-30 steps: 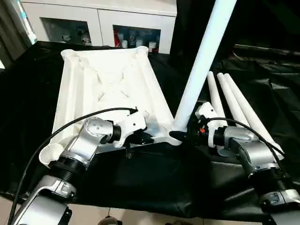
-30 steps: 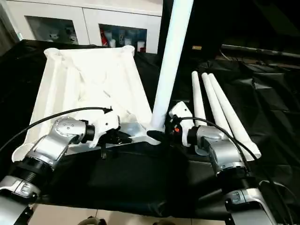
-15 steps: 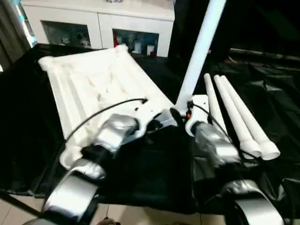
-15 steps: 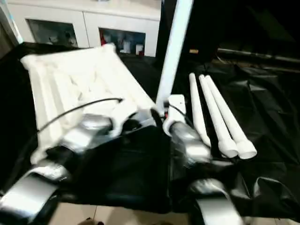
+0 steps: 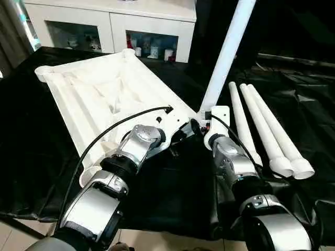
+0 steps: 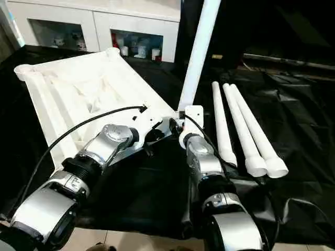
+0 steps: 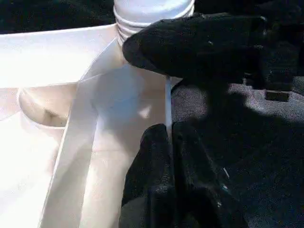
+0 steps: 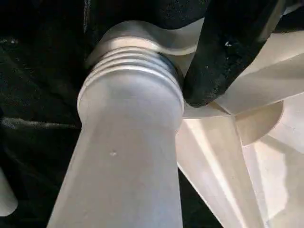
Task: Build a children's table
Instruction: Rotate table base
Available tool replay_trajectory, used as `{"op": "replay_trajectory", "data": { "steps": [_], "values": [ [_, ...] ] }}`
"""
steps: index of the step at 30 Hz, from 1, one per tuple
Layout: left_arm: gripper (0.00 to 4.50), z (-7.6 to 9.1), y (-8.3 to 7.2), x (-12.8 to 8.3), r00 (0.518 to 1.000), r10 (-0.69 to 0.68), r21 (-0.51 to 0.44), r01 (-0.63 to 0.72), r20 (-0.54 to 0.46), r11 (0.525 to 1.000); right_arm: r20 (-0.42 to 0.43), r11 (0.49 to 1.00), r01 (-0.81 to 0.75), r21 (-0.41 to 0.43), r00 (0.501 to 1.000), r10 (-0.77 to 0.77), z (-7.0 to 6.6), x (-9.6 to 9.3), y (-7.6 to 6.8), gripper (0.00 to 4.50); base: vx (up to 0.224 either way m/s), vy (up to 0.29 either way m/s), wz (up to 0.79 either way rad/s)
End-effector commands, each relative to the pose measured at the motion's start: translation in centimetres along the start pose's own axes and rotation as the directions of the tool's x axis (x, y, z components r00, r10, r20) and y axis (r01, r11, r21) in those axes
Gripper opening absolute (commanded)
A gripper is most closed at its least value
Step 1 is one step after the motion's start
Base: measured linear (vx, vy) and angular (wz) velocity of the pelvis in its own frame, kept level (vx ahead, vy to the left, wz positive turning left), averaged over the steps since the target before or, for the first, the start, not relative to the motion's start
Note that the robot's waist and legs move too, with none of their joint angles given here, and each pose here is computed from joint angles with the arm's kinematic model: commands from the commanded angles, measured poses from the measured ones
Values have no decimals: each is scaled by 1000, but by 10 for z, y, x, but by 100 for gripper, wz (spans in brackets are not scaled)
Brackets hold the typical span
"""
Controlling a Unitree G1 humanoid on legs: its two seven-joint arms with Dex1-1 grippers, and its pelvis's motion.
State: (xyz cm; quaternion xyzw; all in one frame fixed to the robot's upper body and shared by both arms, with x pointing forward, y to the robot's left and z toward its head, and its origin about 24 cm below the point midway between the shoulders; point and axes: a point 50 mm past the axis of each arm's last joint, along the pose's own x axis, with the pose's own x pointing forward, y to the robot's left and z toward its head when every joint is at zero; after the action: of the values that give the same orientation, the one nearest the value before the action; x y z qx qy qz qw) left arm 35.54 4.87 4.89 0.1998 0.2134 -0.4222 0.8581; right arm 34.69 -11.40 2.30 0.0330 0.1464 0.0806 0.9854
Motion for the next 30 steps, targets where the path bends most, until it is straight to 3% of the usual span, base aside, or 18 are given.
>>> {"op": "replay_trajectory", "data": {
  "steps": [1, 2, 4, 10, 14, 17, 18, 20, 22, 24, 30],
  "values": [
    [0, -6, 3, 2, 998, 65, -37, -66, -22, 997, 4, 1000, 19, -23, 1000, -19, -2, -8, -10, 355, 0, 0, 0],
    [0, -5, 4, 3, 997, 77, -45, -77, -16, 996, 9, 999, 26, -23, 1000, -26, -3, -10, -12, 355, 0, 0, 0],
    [57, 0, 6, 3, 994, 107, -71, -106, 9, 992, 24, 999, 51, -12, 998, -51, -2, -14, -17, 364, 0, 0, 0],
    [97, 22, 14, -2, 976, 143, -163, -117, 162, 980, 49, 995, 95, 19, 994, -96, -2, -23, -24, 364, 0, 0, 0],
    [114, 33, 37, -19, 935, 255, -213, -205, 245, 955, 44, 996, 86, 20, 995, -87, -2, -26, -22, 364, 0, 0, 0],
    [142, 32, 54, -35, 908, 336, -208, -288, 252, 935, 34, 998, 67, 13, 997, -67, -3, -26, -19, 364, 0, 0, 0],
    [142, 30, 61, -43, 896, 367, -195, -325, 249, 925, 29, 998, 57, 8, 998, -57, -3, -26, -18, 364, 0, 0, 0],
    [157, 4, 90, -82, 838, 518, -101, -508, 172, 855, 3, 1000, 31, -3, 1000, -31, -7, -27, -15, 364, 0, 0, 0],
    [173, -11, 104, -107, 791, 601, -55, -599, 119, 799, -8, 1000, 23, -8, 1000, -23, -10, -27, -14, 364, 0, 0, 0],
    [190, -24, 114, -132, 736, 673, -27, -673, 75, 739, -23, 1000, 13, -13, 1000, -14, -11, -27, -13, 364, 0, 0, 0],
    [238, -46, 123, -181, 633, 774, 83, -772, 12, 630, -42, 1000, -7, -29, 999, 6, -12, -24, -10, 364, 0, 0, 0]
  ]
}}
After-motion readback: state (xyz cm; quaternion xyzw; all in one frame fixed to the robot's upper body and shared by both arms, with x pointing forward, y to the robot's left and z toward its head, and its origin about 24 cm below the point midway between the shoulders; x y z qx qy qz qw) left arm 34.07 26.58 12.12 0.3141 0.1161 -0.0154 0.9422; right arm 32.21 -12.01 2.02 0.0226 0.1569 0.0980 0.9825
